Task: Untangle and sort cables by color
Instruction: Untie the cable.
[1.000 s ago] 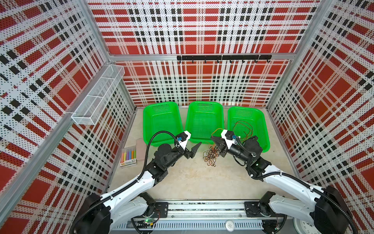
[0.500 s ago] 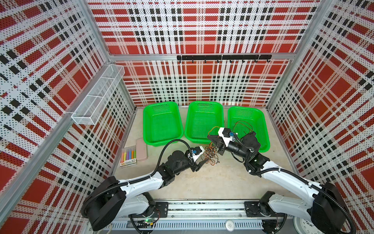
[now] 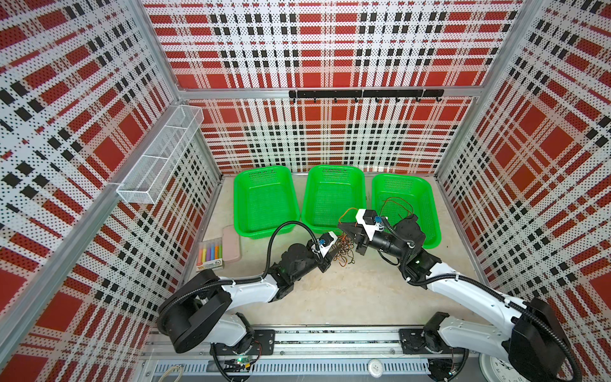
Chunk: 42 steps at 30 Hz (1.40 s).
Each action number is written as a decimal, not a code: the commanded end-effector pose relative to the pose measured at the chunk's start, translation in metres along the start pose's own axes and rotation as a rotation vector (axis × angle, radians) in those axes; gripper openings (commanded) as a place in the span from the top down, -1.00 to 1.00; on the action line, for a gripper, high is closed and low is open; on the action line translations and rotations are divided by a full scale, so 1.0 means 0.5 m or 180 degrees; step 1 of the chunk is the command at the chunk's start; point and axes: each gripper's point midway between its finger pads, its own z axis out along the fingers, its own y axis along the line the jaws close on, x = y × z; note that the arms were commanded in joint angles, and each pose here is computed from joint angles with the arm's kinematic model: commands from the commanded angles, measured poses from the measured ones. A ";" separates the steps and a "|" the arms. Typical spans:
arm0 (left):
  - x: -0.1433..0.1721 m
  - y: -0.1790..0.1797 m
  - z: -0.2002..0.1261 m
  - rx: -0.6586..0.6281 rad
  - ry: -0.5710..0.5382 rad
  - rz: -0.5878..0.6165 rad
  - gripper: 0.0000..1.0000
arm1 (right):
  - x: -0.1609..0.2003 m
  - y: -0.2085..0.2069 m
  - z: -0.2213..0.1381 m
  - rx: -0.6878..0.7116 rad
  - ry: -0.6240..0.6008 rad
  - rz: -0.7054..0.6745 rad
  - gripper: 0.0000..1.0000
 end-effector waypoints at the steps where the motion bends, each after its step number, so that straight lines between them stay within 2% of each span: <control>1: -0.047 0.003 0.010 -0.0047 -0.0255 -0.0053 0.33 | -0.009 0.000 -0.011 0.0005 0.0009 -0.0004 1.00; 4: -0.044 0.000 0.013 -0.0052 -0.0252 -0.0066 0.38 | -0.016 -0.009 -0.017 0.0074 -0.0041 0.0017 1.00; 9: -0.053 -0.015 0.024 0.0032 -0.0289 -0.0065 0.35 | -0.023 -0.013 -0.016 0.0077 -0.0064 0.0047 1.00; 13: -0.050 -0.024 0.037 0.0072 -0.0269 -0.0049 0.43 | -0.024 -0.014 -0.016 0.0078 -0.0089 0.0094 1.00; 15: -0.052 -0.028 0.040 0.0099 -0.0273 -0.0044 0.50 | -0.024 -0.013 -0.016 0.0075 -0.0090 0.0119 1.00; 22: -0.059 -0.034 0.039 0.0156 -0.0309 -0.0007 1.00 | -0.039 -0.036 -0.027 0.0309 -0.0176 0.0202 1.00; 26: -0.046 -0.037 0.030 0.0171 -0.0270 -0.0006 1.00 | -0.070 -0.095 -0.055 0.0805 -0.0316 0.0345 1.00; 31: -0.015 -0.034 0.006 0.0146 -0.0165 -0.0056 1.00 | -0.111 -0.170 -0.081 0.1482 -0.0198 0.0494 1.00; 42: 0.048 0.000 -0.022 -0.0084 0.0204 -0.0107 1.00 | -0.233 -0.197 -0.124 0.1807 -0.0350 0.0100 1.00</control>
